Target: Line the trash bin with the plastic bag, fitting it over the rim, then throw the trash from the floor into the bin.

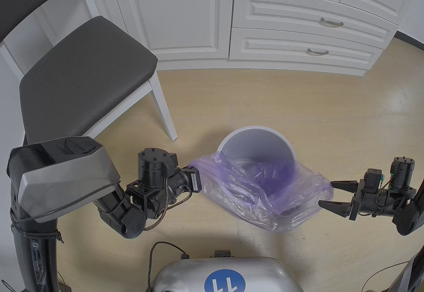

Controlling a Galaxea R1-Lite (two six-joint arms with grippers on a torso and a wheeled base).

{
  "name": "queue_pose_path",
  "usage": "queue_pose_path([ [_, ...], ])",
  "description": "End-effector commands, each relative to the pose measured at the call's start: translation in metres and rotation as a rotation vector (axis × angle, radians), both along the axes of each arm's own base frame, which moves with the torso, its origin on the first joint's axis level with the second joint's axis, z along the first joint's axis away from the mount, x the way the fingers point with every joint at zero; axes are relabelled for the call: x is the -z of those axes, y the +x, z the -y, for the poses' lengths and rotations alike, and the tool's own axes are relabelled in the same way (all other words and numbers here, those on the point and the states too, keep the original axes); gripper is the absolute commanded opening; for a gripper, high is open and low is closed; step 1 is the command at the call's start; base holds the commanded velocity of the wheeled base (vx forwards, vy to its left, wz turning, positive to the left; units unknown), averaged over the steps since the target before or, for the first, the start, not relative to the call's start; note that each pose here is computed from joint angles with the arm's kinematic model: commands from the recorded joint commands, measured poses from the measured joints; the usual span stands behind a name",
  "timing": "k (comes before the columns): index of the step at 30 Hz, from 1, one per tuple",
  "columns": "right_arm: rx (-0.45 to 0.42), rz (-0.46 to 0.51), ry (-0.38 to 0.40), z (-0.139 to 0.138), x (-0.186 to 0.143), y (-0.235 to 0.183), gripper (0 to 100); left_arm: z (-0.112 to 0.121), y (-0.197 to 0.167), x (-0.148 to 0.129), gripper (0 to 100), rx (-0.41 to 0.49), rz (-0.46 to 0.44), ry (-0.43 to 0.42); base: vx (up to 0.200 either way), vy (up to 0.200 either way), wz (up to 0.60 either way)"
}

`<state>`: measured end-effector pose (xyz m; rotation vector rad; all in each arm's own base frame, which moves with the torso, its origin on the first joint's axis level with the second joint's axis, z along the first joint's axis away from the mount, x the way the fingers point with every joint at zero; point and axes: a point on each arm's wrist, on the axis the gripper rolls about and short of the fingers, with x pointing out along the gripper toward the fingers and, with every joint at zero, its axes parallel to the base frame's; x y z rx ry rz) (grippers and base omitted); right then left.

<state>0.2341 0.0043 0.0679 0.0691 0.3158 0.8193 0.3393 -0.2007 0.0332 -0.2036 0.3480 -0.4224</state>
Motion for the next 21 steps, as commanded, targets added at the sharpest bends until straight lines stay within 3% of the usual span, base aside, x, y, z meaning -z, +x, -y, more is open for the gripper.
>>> queue_pose_path([
  [1, 0.011, 0.016, 0.006, 0.004, -0.004, 0.0, 100, -0.002, 0.005, 0.006, 0, -0.011, -0.007, 0.0, 0.0, 0.0, 0.0],
  [5, 0.101, 0.082, -0.042, -0.002, -0.017, 0.0, 100, -0.003, 0.002, 0.0, 0, -0.01, 0.001, -0.005, 0.0, 0.0, 0.0],
  [9, 0.271, 0.139, -0.128, -0.025, -0.027, 0.003, 100, 0.001, -0.008, -0.009, 0, 0.013, 0.006, -0.008, 0.0, 0.0, 0.0],
  [12, 0.331, 0.173, -0.165, -0.043, -0.03, -0.001, 100, 0.009, -0.019, -0.013, 0, 0.045, 0.009, -0.01, 0.0, 0.0, 0.0],
  [21, 0.203, 0.235, -0.156, -0.088, -0.023, -0.029, 100, 0.022, -0.031, -0.02, 0, 0.084, 0.023, -0.019, 0.0, 0.0, 0.0],
])
